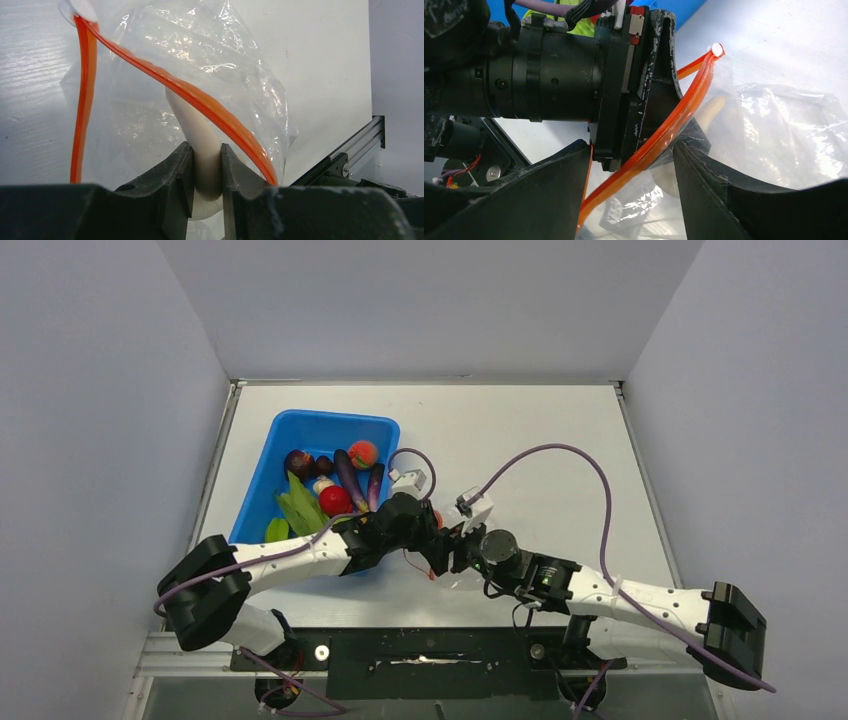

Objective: Open the zip-top bag and remove the fake food
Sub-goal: Pick up the fake vegetable from the zipper food storage bag.

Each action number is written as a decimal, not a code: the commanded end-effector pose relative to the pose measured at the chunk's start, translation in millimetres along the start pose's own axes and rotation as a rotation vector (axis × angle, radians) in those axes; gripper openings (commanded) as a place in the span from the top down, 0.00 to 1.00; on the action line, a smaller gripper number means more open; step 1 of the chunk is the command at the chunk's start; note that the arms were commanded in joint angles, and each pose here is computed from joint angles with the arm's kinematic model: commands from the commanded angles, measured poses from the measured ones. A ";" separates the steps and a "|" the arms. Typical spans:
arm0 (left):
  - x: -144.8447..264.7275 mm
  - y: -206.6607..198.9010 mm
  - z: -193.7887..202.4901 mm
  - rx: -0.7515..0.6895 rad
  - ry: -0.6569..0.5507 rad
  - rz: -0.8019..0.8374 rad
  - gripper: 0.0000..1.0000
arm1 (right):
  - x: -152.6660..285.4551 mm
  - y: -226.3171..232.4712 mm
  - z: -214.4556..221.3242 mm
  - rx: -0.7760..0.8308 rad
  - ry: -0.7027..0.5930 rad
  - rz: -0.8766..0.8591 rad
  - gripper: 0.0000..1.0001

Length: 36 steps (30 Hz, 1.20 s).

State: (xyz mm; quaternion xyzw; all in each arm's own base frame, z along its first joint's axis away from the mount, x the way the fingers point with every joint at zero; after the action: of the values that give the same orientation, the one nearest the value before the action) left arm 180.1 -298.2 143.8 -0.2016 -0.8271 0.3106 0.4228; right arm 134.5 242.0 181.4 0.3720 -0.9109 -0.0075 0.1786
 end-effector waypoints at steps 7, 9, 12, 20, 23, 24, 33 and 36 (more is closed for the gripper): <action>12.2 -18.2 -16.0 0.019 -0.072 0.075 0.99 | -1.8 1.6 -10.0 -0.014 0.061 0.053 0.50; 12.7 -18.0 -16.3 0.019 -0.074 0.072 0.99 | 0.7 -1.7 -8.4 -0.007 0.074 0.079 0.56; 13.0 -17.5 -16.9 0.019 -0.079 0.069 0.99 | 4.5 -7.1 -7.5 -0.018 0.090 0.125 0.60; 12.7 -17.8 -19.1 0.015 -0.088 0.059 0.99 | 6.3 -2.8 -0.3 0.014 0.148 0.069 0.63; 12.7 -16.8 -18.8 0.014 -0.087 0.054 0.99 | 6.4 -2.0 1.4 0.032 0.167 0.054 0.52; 12.4 -16.5 -18.7 0.015 -0.087 0.052 0.99 | 6.5 -1.8 1.7 0.034 0.172 0.052 0.50; 12.5 -16.9 -18.9 0.013 -0.085 0.049 0.99 | 8.4 -0.6 -2.4 0.030 0.159 0.022 0.56; 12.9 -17.1 -19.9 0.011 -0.088 0.048 0.99 | 10.0 -4.9 -1.0 0.020 0.161 0.044 0.63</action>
State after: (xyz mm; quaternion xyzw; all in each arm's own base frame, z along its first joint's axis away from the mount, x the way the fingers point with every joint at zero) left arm 181.0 -292.8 146.4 -0.1893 -0.8338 0.3103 0.4155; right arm 126.1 231.5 168.0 0.3575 -0.8920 0.0550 0.2712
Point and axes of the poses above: each gripper's point midway between its finger pads, its own x axis back along the fingers, its own y axis along the line the jaws close on, z = x × y, the point moved 7 cm from there along x, back along the fingers, and after that the axes turned 10 degrees about x, right-handed, at the moved point
